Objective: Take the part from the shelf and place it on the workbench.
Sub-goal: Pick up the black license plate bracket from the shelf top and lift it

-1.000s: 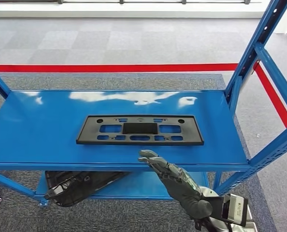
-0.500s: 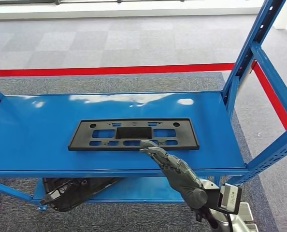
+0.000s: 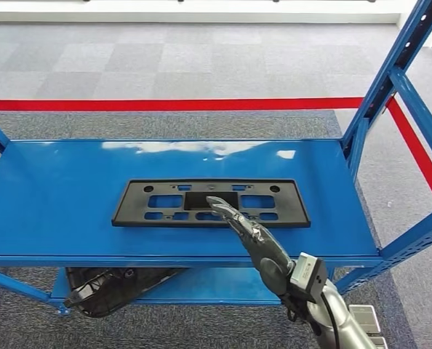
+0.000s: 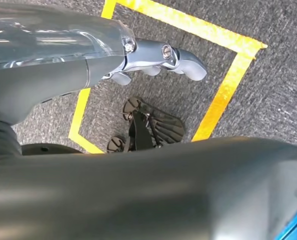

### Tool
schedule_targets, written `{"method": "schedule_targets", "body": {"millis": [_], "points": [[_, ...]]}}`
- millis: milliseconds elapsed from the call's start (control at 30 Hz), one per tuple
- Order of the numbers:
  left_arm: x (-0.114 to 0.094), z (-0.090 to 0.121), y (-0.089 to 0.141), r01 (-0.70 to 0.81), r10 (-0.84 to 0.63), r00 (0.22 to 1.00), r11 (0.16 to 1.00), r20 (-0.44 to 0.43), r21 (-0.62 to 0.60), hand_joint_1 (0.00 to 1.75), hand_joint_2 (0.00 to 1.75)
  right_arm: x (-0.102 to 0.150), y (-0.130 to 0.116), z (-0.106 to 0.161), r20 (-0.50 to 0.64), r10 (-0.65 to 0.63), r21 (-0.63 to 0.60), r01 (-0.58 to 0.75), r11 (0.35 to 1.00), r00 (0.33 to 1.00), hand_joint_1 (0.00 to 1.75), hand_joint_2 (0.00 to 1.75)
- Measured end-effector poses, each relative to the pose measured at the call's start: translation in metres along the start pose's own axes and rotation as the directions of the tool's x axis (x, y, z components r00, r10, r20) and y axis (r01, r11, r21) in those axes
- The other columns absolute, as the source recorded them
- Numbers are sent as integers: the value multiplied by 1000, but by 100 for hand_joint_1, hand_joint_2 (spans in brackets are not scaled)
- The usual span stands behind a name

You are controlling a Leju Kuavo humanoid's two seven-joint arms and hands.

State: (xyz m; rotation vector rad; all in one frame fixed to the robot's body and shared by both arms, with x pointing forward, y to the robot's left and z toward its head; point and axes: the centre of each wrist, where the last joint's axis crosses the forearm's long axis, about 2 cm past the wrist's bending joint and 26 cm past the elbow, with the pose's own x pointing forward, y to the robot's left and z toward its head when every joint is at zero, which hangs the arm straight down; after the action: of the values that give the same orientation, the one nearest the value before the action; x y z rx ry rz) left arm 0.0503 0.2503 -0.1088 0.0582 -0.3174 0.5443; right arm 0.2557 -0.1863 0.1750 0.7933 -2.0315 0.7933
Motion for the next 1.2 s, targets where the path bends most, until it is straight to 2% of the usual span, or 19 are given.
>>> {"method": "schedule_targets", "body": {"millis": [67,200,333,433,733,967,1200], "points": [[-1,0,-1,-1,1,1000,1000,-4,-2,0,0,-3,-5,-2,-57,99,-6,-100,995,993,0,0],[-3,1,-6,-2,1,1000,1000,-11,-10,0,0,-7,-21,-8,-173,389,25,-391,920,905,0,175],[-5,3,-10,5,-6,1000,1000,-19,-20,0,0,-12,-33,-12,-238,604,74,-606,792,760,0,175],[-7,3,-13,12,-12,1000,1000,-25,-27,0,0,-15,-33,-13,-244,691,100,-691,716,681,0,175],[-10,5,-20,29,-30,999,999,-34,-44,0,0,-24,-31,-15,-240,764,186,-744,642,599,0,175],[-10,5,-21,35,-37,999,998,-34,-48,0,0,-32,-31,-15,-248,830,217,-807,550,499,0,175],[-10,5,-22,51,-52,998,998,-30,-48,0,0,-40,-29,-10,-271,901,232,-886,402,337,0,175]]}}
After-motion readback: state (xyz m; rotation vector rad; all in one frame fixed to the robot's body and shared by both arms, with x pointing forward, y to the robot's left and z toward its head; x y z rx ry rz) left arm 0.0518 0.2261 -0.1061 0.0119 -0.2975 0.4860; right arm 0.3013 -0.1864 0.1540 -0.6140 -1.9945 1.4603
